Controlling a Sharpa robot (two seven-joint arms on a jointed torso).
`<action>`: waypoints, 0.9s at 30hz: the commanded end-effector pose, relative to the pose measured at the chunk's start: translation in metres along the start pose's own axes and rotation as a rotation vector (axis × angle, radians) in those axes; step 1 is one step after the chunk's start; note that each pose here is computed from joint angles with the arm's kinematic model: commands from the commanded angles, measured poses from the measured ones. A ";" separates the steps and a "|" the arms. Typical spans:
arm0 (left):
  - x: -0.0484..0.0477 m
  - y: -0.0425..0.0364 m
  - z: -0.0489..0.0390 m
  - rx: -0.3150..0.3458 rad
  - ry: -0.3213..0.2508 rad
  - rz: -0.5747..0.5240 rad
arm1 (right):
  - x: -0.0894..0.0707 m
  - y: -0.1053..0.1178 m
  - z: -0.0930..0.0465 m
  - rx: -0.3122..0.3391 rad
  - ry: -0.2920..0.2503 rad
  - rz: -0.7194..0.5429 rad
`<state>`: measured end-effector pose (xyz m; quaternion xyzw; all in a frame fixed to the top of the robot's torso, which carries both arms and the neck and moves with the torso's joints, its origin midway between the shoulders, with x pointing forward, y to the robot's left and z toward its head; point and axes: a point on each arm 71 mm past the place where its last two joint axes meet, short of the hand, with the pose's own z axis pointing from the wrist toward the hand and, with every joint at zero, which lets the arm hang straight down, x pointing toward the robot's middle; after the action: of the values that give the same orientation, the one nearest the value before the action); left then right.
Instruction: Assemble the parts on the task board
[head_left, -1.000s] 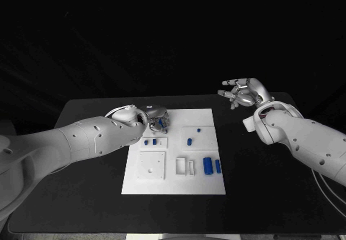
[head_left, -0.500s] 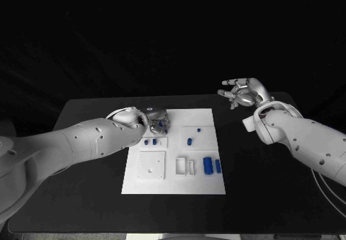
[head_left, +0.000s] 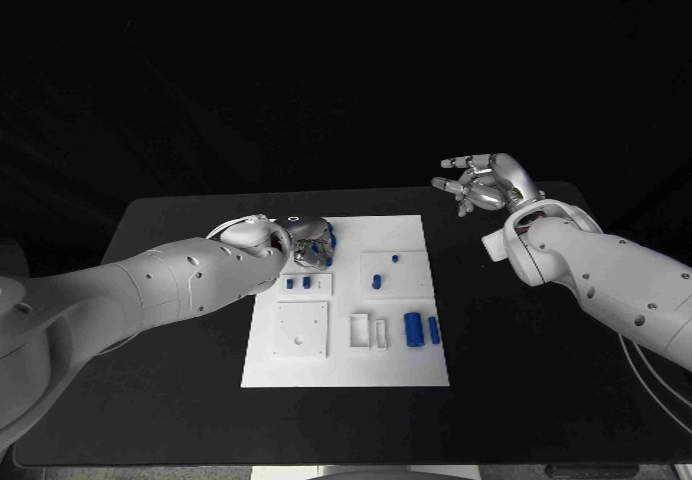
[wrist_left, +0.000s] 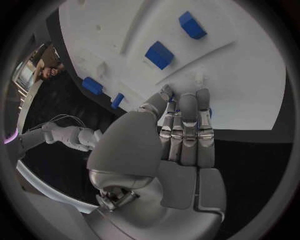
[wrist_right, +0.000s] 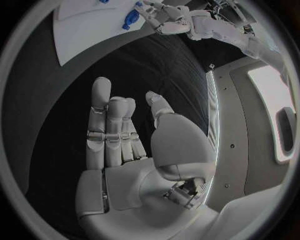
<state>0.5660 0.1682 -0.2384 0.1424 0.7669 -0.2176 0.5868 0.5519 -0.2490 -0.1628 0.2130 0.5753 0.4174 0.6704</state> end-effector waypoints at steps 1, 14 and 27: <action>0.0036 -0.0032 0.0012 0.020 0.013 -0.021 | 0.001 0.002 0.000 -0.013 0.009 0.004; 0.0068 -0.0023 0.0024 0.016 0.013 -0.043 | 0.002 0.002 0.000 -0.012 0.010 0.005; 0.0087 -0.0046 0.0033 0.020 0.033 -0.058 | 0.003 0.001 0.001 -0.012 0.013 0.006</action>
<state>0.5675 0.1668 -0.2410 0.1278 0.7685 -0.2314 0.5827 0.5523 -0.2475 -0.1631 0.2133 0.5753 0.4184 0.6697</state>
